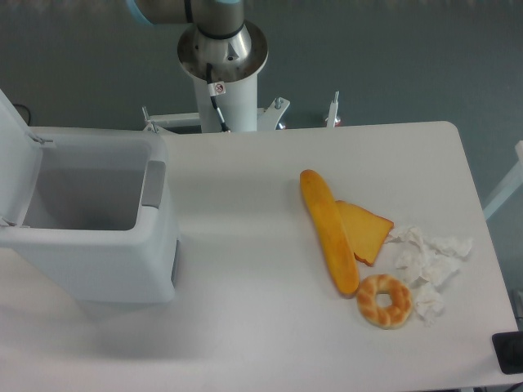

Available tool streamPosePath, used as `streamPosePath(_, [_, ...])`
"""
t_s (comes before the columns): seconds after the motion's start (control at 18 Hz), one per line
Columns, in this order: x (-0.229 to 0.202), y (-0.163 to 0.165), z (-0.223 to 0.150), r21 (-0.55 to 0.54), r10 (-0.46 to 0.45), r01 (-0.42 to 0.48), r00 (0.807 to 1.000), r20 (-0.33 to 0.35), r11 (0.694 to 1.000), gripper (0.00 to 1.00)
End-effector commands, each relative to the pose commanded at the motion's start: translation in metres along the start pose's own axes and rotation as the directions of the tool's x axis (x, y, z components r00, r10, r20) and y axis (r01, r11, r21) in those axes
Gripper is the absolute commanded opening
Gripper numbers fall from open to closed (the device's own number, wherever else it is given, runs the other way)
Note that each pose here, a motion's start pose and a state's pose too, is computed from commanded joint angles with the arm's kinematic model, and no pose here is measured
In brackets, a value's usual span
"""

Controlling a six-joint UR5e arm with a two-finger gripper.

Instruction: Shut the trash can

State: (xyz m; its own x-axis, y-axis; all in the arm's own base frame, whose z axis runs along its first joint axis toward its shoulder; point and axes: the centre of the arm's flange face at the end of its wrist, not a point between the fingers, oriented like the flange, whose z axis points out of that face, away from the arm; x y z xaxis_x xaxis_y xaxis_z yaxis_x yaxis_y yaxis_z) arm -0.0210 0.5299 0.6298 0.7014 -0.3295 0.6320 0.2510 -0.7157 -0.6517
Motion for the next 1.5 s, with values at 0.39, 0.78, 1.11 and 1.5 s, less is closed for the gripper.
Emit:
streamPosePath(0.39, [-0.006, 0.003, 0.013, -0.021, -0.015, 0.014, 1.0, -0.019, 1.0, 1.0])
streamPosePath(0.78, [-0.007, 0.003, 0.017, -0.027, -0.016, 0.016, 1.0, -0.023, 1.0, 1.0])
streamPosePath(1.11, [-0.008, 0.004, 0.018, -0.028, -0.017, 0.017, 1.0, -0.024, 0.999, 1.0])
streamPosePath(1.5, [-0.006, 0.004, 0.021, -0.03, -0.011, 0.01, 1.0, -0.027, 0.999, 1.0])
